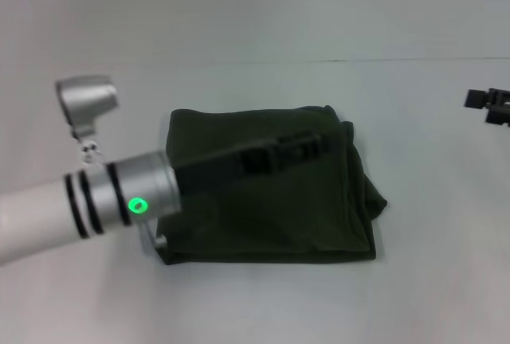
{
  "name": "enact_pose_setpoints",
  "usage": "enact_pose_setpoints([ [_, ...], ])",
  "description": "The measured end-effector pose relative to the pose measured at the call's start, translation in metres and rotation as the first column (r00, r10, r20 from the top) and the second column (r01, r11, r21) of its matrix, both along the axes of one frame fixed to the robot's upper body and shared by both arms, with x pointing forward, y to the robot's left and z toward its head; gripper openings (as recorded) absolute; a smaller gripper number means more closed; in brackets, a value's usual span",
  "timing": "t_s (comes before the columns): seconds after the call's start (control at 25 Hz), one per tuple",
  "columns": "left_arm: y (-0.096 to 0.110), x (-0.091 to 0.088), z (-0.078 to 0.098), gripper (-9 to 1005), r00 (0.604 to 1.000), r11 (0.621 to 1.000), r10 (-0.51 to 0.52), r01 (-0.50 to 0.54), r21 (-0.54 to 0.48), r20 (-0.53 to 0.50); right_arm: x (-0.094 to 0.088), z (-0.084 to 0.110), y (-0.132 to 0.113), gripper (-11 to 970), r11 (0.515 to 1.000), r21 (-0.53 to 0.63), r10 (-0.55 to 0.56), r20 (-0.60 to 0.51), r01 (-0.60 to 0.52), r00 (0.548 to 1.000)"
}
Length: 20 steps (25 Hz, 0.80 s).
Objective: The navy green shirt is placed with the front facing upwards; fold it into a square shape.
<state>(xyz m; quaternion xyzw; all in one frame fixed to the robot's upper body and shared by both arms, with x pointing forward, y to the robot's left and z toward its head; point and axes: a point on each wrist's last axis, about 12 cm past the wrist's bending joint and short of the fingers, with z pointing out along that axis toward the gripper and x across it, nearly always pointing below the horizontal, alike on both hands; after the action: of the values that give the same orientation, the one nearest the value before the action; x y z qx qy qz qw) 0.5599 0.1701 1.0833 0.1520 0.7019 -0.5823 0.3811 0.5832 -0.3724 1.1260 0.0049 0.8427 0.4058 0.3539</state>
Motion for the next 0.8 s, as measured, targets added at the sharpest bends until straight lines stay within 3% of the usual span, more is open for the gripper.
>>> enact_pose_setpoints([
  [0.24, 0.030, 0.002, 0.009, 892, 0.981, 0.994, 0.077, -0.090, 0.064, 0.179, 0.020, -0.005, 0.033, 917, 0.998, 0.036, 0.060, -0.102, -0.056, 0.993],
  [0.52, 0.045, 0.001, 0.005, 936, 0.942, 0.972, 0.005, -0.084, 0.220, 0.336, 0.034, -0.020, 0.080, 916, 0.997, 0.039, 0.078, -0.139, -0.073, 0.987],
  [0.8, 0.055, -0.001, -0.002, 937, 0.905, 0.932, -0.064, -0.097, 0.348, 0.421, 0.039, -0.032, 0.109, 916, 0.997, 0.054, 0.055, -0.155, -0.047, 0.986],
])
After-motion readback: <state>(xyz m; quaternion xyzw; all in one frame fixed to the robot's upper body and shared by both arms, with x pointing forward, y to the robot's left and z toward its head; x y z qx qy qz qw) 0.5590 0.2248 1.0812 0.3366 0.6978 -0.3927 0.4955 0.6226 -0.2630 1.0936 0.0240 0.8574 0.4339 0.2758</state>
